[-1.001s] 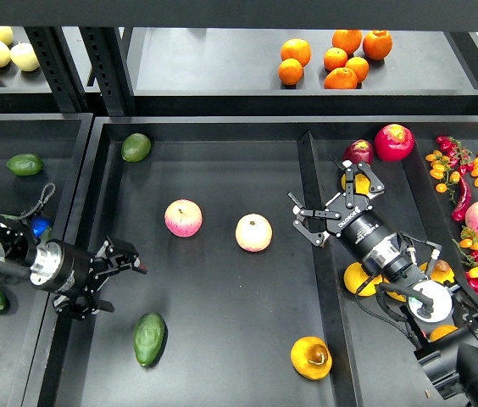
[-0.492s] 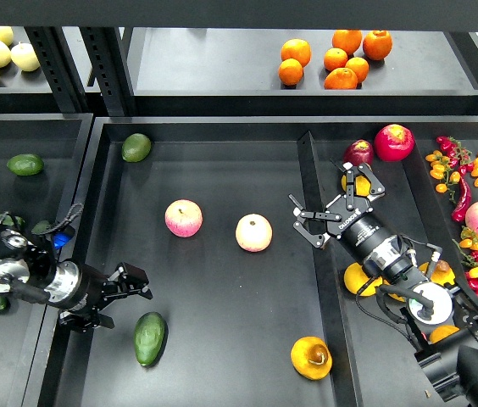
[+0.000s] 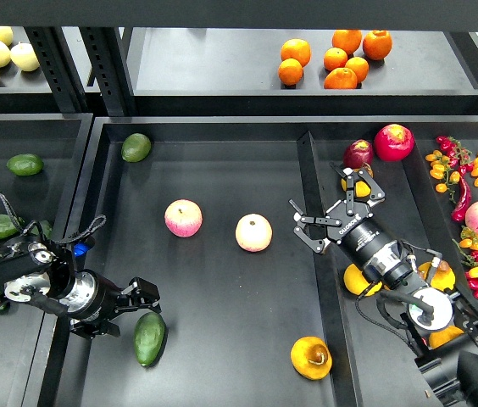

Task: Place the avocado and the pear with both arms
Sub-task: 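Lower the left gripper over the avocado and close on it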

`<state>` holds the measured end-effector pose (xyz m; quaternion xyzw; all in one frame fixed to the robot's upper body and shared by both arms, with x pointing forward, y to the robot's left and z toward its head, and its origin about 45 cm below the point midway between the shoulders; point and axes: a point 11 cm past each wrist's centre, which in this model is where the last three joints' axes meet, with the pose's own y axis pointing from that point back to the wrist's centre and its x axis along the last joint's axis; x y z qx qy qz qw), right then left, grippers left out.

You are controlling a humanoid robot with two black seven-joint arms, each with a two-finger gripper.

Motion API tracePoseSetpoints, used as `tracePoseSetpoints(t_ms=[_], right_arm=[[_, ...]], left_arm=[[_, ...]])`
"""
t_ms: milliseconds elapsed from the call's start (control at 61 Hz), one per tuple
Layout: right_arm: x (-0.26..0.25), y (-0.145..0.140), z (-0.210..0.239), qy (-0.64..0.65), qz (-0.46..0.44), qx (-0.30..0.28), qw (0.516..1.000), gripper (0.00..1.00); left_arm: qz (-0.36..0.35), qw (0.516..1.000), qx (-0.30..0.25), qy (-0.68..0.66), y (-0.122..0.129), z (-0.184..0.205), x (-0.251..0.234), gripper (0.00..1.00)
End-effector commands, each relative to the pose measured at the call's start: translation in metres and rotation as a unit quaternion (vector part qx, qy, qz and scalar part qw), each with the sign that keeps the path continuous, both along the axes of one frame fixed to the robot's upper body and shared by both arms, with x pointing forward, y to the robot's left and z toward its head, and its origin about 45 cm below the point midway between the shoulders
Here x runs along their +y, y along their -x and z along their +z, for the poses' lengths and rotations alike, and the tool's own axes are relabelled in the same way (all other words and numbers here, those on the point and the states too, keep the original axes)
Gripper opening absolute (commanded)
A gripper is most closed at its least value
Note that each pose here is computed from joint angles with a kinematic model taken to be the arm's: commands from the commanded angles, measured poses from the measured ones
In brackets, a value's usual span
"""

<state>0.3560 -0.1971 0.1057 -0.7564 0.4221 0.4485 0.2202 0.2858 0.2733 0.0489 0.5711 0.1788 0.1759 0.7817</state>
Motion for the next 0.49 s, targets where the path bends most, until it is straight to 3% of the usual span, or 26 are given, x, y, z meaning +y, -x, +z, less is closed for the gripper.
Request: tracePoseSetpoints(t_ms=[0, 476], right_arm=[[0.0, 0.001, 0.0, 0.0, -0.001, 0.0, 1.0, 0.99], [-0.001, 0.002, -0.002, 0.0, -0.001, 0.002, 1.0, 0.99]], left_arm=[[-0.002, 1.0, 0.004, -0.002, 0.004, -0.005, -0.001, 0.97], [-0.014, 1.0, 0.016, 0.001, 0.012, -0.021, -0.02, 0.97]])
